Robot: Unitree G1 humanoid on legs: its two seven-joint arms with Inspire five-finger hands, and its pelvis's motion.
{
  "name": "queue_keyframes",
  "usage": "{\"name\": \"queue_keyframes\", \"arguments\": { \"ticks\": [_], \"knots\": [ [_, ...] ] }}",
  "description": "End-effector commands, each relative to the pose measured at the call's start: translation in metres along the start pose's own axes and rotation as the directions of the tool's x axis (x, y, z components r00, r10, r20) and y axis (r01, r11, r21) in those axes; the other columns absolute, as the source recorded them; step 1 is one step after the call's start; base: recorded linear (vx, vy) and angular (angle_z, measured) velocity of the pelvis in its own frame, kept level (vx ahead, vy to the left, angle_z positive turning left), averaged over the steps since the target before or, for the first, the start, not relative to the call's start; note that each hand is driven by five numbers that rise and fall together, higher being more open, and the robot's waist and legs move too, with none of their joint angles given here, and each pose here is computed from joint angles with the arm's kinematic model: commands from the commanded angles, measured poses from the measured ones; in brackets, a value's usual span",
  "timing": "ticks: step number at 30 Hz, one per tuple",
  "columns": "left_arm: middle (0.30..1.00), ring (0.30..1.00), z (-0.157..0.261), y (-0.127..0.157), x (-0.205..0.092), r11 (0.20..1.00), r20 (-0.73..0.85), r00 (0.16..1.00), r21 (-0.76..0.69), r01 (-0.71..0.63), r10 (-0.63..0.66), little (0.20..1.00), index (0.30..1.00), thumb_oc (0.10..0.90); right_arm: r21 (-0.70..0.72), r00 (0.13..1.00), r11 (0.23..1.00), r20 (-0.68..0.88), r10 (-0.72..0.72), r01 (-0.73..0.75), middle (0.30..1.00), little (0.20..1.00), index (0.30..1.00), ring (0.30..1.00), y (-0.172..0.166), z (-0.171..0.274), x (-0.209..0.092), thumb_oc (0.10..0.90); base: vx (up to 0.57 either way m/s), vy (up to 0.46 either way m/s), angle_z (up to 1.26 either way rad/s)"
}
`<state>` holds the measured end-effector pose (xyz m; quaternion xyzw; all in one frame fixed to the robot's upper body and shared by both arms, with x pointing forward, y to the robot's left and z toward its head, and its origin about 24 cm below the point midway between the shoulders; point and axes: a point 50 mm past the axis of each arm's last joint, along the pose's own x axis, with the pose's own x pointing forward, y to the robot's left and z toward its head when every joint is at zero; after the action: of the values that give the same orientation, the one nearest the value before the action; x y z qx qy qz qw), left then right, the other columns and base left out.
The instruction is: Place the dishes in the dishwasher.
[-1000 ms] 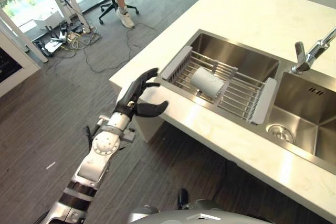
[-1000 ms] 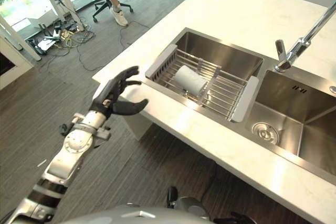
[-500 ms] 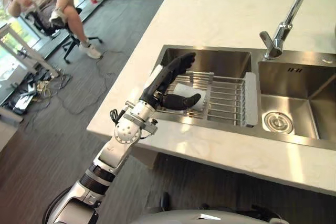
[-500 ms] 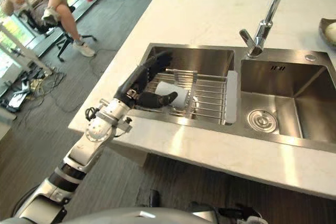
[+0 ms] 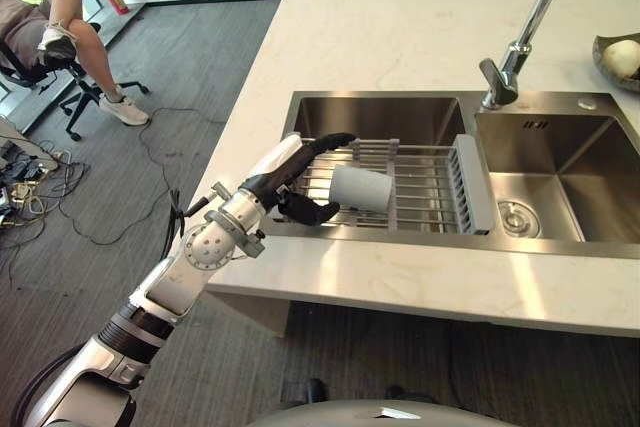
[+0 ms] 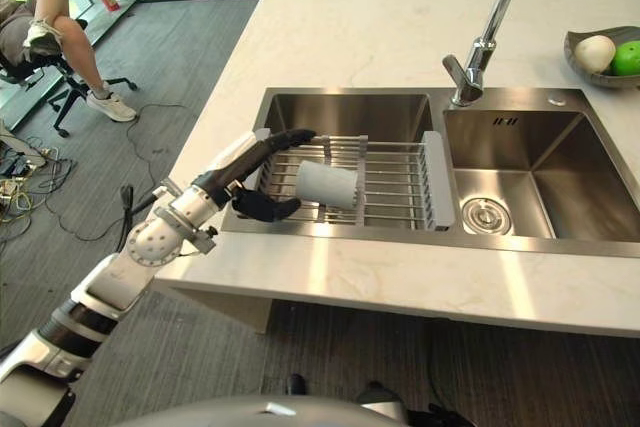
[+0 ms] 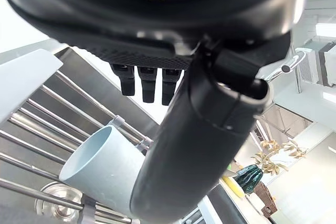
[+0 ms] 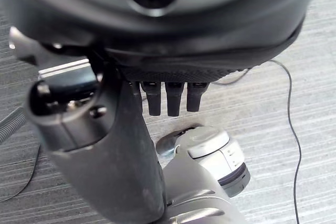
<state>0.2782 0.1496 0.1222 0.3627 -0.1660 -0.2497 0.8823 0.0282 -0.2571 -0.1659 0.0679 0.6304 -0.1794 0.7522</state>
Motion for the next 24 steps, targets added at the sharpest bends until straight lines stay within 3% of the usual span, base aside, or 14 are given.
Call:
{"name": "queue_keyframes", "arguments": {
  "ticks": [1, 12, 16, 24],
  "knots": [
    [0.900, 0.900, 0.052, 0.033, 0.026, 0.971, 0.278, 0.958, 0.198, -0.132, 0.074, 0.900, 0.900, 0.800, 0.033, 0.998, 0.999, -0.052, -0.025, 0.027, 0.900, 0.900, 0.900, 0.900, -0.013, -0.016, -0.003, 0.800, 0.00, 0.000, 0.00],
    [0.900, 0.900, 0.036, 0.025, 0.040, 0.891, 0.234, 0.972, 0.432, -0.138, 0.038, 0.900, 0.900, 0.800, 0.052, 0.998, 0.999, -0.056, 0.002, 0.001, 0.900, 0.900, 0.900, 0.900, 0.006, -0.022, -0.001, 0.800, 0.00, 0.001, -0.03],
    [0.900, 0.900, 0.028, 0.026, 0.044, 0.827, 0.209, 0.977, 0.542, -0.147, 0.036, 0.900, 0.900, 0.800, 0.069, 0.998, 0.998, -0.057, -0.004, 0.008, 0.900, 0.900, 0.900, 0.900, 0.010, -0.024, -0.001, 0.800, 0.00, 0.009, -0.20],
    [0.900, 0.900, 0.010, 0.022, 0.045, 0.771, 0.131, 0.991, 0.629, -0.104, 0.026, 0.900, 0.900, 0.800, 0.139, 0.999, 0.990, -0.054, -0.005, 0.012, 0.900, 0.900, 0.900, 0.900, 0.009, -0.027, -0.001, 0.800, 0.00, 0.001, -0.15]
  ]
}}
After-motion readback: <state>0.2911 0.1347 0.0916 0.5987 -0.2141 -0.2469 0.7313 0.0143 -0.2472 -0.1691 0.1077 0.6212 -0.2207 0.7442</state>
